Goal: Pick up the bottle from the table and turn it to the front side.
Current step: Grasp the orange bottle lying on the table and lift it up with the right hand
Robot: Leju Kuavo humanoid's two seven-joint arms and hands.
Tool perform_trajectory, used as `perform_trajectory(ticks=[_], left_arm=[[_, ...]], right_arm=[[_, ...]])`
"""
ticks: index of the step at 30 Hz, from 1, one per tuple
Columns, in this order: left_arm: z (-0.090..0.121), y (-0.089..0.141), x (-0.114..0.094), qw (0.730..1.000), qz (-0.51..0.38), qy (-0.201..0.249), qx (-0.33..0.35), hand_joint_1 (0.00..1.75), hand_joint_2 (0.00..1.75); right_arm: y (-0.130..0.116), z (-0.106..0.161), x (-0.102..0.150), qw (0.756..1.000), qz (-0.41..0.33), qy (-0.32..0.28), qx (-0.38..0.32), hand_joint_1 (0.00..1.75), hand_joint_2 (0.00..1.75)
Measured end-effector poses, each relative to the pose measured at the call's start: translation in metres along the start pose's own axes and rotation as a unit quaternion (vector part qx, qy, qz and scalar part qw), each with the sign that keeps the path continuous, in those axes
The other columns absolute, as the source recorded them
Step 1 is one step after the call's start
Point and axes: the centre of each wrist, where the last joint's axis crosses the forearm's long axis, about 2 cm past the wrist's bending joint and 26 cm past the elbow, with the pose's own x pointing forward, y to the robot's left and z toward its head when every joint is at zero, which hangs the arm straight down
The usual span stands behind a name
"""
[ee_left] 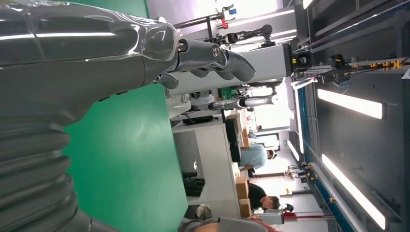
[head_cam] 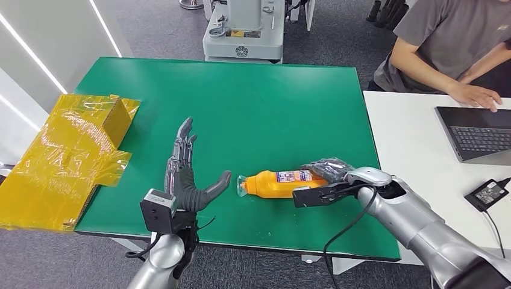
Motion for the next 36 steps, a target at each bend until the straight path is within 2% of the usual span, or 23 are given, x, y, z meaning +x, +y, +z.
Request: perform_trajectory(ticks=[1, 17, 21, 36], left_arm=[[0.0, 0.0, 0.0, 1.0, -0.001, 0.0, 0.0, 0.0, 1.75], [0.006, 0.0, 0.002, 1.0, -0.01, 0.001, 0.017, 0.0, 1.75], [0.007, 0.0, 0.003, 1.0, -0.012, 0.001, 0.021, 0.0, 1.75], [0.011, -0.001, 0.004, 1.0, -0.011, 0.003, 0.024, 0.0, 1.75]], right_arm=[[0.0, 0.0, 0.0, 1.0, 0.0, 0.001, 0.002, 0.0, 1.75], [-0.001, -0.013, 0.013, 1.0, 0.004, 0.014, 0.026, 0.0, 1.75], [-0.001, -0.018, 0.018, 1.0, 0.008, 0.009, 0.024, 1.75, 1.75], [0.003, -0.025, 0.027, 1.0, 0.023, -0.011, -0.018, 1.75, 1.75]])
